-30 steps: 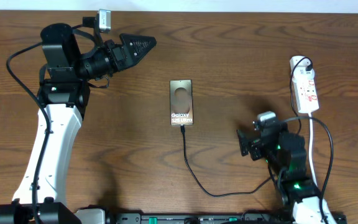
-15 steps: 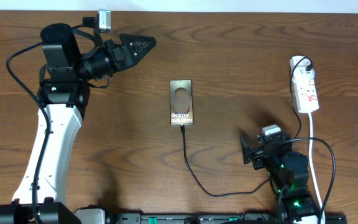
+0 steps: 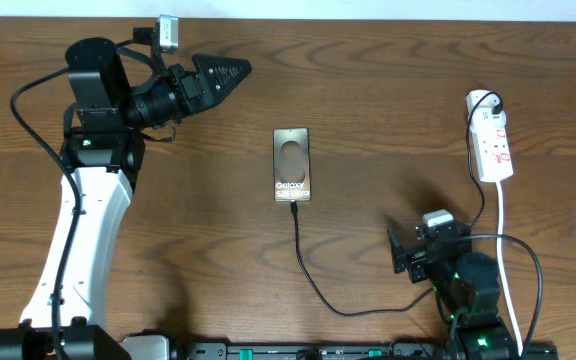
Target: Plug charger to phone and switch on socket
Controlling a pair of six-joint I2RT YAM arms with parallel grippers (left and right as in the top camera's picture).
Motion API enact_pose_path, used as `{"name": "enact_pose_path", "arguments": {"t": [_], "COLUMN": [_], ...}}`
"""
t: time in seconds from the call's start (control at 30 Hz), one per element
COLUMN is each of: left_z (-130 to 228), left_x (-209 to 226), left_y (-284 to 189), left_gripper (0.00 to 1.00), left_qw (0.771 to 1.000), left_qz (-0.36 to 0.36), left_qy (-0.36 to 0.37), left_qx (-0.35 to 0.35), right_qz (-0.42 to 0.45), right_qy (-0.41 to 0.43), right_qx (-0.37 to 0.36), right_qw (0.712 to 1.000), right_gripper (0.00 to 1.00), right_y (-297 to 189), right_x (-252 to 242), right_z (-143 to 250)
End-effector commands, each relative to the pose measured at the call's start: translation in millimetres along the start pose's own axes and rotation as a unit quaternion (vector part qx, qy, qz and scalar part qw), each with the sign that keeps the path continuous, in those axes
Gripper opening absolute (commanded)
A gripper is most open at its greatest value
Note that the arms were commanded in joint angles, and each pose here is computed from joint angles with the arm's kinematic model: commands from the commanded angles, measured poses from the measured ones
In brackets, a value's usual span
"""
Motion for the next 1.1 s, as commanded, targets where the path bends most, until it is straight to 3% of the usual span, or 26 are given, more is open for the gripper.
{"name": "enact_pose_path", "arguments": {"t": [0.0, 0.3, 1.07], "left_z": [-1, -1, -1], "left_x": [-9, -9, -9], "left_y": [-4, -4, -4], "left_gripper": [1.0, 1.0, 1.0], "left_qw": [1.0, 1.0, 1.0], "left_qz": [0.006, 0.006, 0.006], "left_qy": [0.018, 0.018, 0.018], "left_qx": [-0.003, -0.004, -0.004], "right_qz": [0.017, 0.06, 0.058], "right_qy": [-0.009, -0.025, -0.024], "right_qx": [-0.039, -0.18, -0.174], "right_qw": [0.999, 0.982, 0.983], "right_gripper": [0.99, 0.99, 0.99], "right_y": [-6, -34, -33], "right_x": [-5, -14, -14], "right_z": [-12, -54, -53]}}
Point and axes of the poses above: each gripper's point midway between its finger pads, its own y axis out along the fingers, its own x axis along the line the jaws close on, z = x × y, the point moved 6 cm from there along -y, back along the fingers, and after that the axes turned 10 degrees about -y, right-handed, at the moved point
